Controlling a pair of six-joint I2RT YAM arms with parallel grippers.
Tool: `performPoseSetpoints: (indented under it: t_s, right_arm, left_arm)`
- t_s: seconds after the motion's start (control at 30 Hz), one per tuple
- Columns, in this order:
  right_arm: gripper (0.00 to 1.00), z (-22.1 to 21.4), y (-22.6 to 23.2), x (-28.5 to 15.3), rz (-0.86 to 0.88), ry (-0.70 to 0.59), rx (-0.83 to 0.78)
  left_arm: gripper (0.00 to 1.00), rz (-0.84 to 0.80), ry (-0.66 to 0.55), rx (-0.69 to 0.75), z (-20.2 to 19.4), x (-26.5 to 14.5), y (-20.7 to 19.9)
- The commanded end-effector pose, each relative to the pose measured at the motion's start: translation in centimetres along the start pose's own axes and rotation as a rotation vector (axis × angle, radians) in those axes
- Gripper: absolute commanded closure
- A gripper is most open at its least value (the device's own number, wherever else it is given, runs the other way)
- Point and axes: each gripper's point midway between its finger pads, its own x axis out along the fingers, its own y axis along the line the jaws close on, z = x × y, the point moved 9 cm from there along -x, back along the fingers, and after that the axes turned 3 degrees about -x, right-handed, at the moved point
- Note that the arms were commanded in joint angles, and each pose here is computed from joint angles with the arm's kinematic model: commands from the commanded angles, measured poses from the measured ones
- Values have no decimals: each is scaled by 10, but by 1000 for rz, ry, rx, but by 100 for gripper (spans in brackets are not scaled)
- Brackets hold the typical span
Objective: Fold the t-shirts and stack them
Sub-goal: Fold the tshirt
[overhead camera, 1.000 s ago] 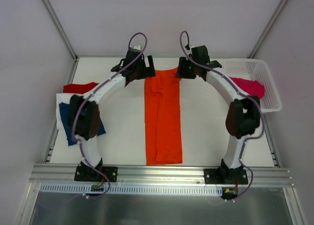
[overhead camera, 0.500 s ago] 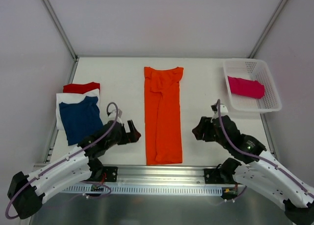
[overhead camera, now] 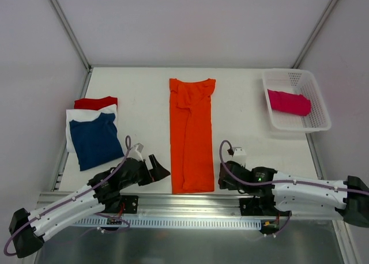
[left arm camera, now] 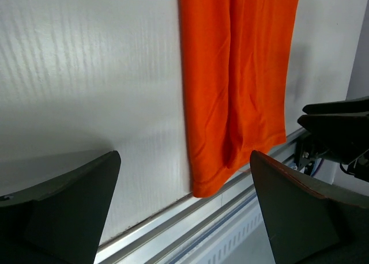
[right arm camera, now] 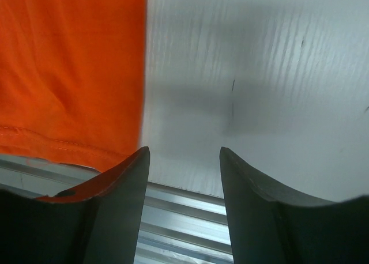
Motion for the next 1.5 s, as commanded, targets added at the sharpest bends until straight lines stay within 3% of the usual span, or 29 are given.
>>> performPoseSetpoints:
  t_s: [0.0,0.13,0.37,0.57,0.9,1.13,1.47]
  right_arm:
    - [45,-3,13,8,-11,-57,128]
    - [45,-17,23,15,-19,-42,109]
    - [45,-25,29,18,-6,-68,136]
    - [45,-18,17,-2,-57,-107,118]
    - [44,-6,27,-35,30,-191,115]
    - [44,-15,55,-18,113,-177,121]
    - [44,-19,62,-13,100,-155,100]
  left_arm:
    - [1,47,94,-36,-20,0,12]
    - [1,78,143,-64,-35,-1,15]
    - [1,153,156,13,-56,-4,10]
    - [1,177,157,-1,-63,-4,15]
    - [1,168,146,-14,-63,-3,21]
    - [1,152,136,-6,-63,-2,20]
    - [1,119,132,-18,-64,1,24]
